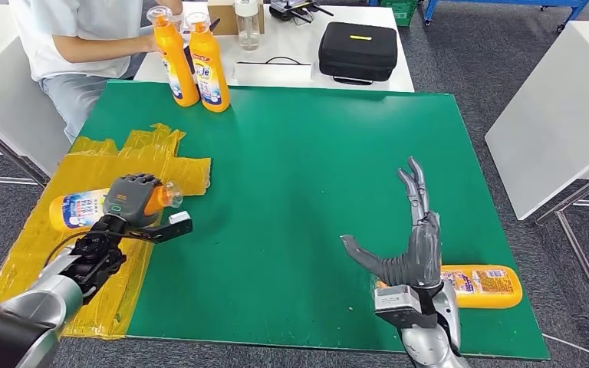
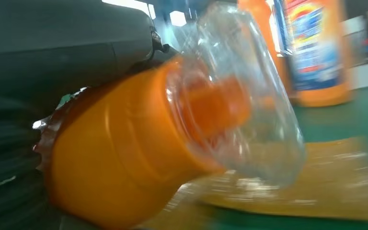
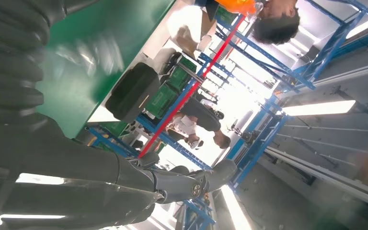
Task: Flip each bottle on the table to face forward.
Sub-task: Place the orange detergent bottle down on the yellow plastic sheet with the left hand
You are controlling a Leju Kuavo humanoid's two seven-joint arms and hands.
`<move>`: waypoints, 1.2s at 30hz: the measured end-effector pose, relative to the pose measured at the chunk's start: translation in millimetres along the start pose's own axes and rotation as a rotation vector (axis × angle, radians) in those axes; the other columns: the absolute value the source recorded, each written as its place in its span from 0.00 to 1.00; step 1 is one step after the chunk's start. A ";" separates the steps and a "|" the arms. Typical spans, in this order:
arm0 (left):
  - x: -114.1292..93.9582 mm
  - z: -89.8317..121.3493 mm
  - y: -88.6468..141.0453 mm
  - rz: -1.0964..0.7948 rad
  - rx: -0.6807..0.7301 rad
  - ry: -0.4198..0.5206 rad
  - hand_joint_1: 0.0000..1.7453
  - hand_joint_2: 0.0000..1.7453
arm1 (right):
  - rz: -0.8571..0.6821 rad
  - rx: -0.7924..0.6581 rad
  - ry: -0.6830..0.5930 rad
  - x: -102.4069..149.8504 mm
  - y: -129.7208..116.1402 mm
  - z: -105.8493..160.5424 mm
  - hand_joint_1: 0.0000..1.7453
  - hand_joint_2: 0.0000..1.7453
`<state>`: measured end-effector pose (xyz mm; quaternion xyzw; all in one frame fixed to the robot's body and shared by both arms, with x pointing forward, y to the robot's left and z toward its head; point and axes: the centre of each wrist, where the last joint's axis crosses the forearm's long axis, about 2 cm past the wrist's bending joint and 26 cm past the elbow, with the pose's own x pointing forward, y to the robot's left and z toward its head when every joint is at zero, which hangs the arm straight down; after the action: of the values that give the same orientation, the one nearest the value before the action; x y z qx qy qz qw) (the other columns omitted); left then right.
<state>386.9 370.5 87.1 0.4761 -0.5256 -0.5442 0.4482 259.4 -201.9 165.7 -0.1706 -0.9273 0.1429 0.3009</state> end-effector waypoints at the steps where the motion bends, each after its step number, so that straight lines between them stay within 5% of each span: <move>1: 8.1 -3.0 0.4 0.082 0.005 -0.024 1.00 1.00 | 0.000 0.002 0.001 -1.6 0.6 -2.3 0.00 1.00; 6: 38.2 -13.6 3.8 0.356 0.055 -0.096 1.00 1.00 | -0.004 0.001 0.014 -10.3 3.5 -5.2 0.00 1.00; 10: 52.5 -17.8 5.6 0.480 0.087 -0.119 0.02 1.00 | -0.002 0.003 0.028 -15.8 5.9 -1.5 0.00 1.00; 23: 82.7 -15.4 -2.4 0.715 0.085 -0.159 0.00 1.00 | 0.044 0.090 0.061 -26.2 8.5 5.2 0.00 1.00; 29: 87.4 -11.5 -7.3 0.744 0.068 -0.158 0.00 1.00 | 0.097 0.269 0.093 -29.1 7.1 9.1 0.00 1.00; 36: 92.5 -10.7 -9.0 0.858 0.027 -0.165 0.00 1.00 | 0.235 0.673 0.119 -33.3 -6.9 16.9 0.00 1.00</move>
<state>384.2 278.0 73.9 0.1754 -0.7168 -0.3381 0.5841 272.9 -224.2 138.1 -0.1752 -0.7833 0.4637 0.3751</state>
